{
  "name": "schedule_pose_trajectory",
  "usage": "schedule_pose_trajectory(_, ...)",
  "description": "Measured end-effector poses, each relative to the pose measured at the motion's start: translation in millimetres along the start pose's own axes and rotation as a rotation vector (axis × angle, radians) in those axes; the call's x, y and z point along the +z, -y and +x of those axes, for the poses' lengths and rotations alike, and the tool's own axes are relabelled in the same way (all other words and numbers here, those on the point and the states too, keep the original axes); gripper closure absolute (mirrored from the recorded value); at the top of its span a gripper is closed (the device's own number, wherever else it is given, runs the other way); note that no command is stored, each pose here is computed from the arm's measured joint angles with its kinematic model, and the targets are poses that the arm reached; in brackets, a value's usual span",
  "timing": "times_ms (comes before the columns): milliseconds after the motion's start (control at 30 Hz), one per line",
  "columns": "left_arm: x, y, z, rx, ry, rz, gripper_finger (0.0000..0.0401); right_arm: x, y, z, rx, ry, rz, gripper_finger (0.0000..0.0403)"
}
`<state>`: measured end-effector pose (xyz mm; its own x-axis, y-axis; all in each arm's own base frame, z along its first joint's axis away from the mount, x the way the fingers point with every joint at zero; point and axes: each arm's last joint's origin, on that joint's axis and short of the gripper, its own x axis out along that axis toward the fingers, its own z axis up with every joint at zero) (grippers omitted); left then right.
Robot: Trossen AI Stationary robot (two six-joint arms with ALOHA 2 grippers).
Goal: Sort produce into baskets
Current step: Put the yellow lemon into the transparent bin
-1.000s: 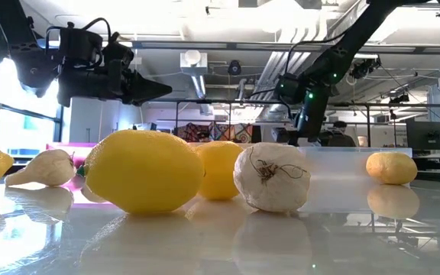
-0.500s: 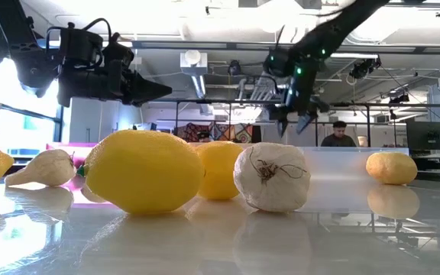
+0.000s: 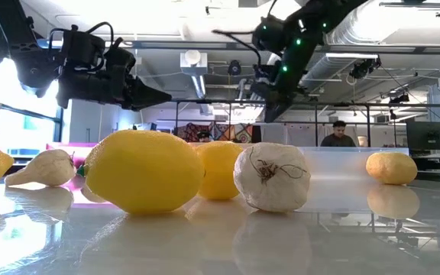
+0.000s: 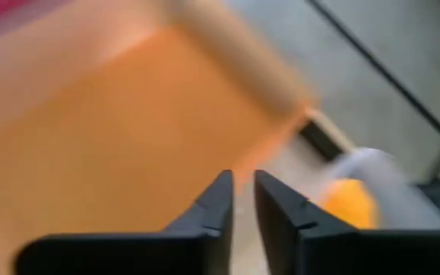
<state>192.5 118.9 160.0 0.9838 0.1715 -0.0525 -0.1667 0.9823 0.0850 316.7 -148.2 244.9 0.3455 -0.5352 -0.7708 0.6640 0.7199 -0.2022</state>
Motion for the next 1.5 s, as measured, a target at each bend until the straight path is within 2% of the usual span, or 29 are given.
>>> schedule_pose_trajectory(100,-2,0,0,-0.003,-0.021,0.015,0.0398,-3,-20,-7,0.125,-0.002,-0.102,0.0397)
schedule_pose_trajectory(267,-4,0,0,-0.004,-0.036,0.051,0.0398,-12,-55,-21,0.417,-0.006,-0.295,0.0375)
schedule_pose_trajectory(400,-4,0,0,-0.004,-0.036,0.06,0.0398,-22,-85,-38,0.538,0.018,-0.446,0.0369)
schedule_pose_trajectory(567,-4,0,0,-0.004,-0.037,0.07,0.0398,-41,-128,-61,0.615,0.083,-0.674,0.0368)
schedule_pose_trajectory(700,-4,0,0,-0.004,-0.037,0.069,0.0398,-58,-162,-71,0.634,0.129,-0.757,0.0349)
schedule_pose_trajectory(800,-4,0,0,-0.005,-0.039,0.068,0.0398,-69,-182,-75,0.671,0.138,-0.767,0.0313)
schedule_pose_trajectory(1000,-4,0,0,-0.006,-0.041,0.036,0.0398,-92,-215,-77,0.728,0.144,-0.783,0.0215)
schedule_pose_trajectory(1100,-4,1,0,-0.006,-0.042,0.015,0.0398,-99,-227,-81,0.754,0.174,-0.804,0.0174)
schedule_pose_trajectory(1200,-4,1,0,-0.006,-0.043,0.013,0.0398,-103,-232,-86,0.774,0.197,-0.812,0.015)
schedule_pose_trajectory(1333,-6,1,0,-0.03,-0.052,0.038,0.0398,-107,-237,-89,0.782,0.203,-0.834,0.0142)
schedule_pose_trajectory(1500,-11,7,-1,-0.185,-0.081,0.073,0.0398,-114,-243,-89,0.798,0.217,-0.898,0.0141)
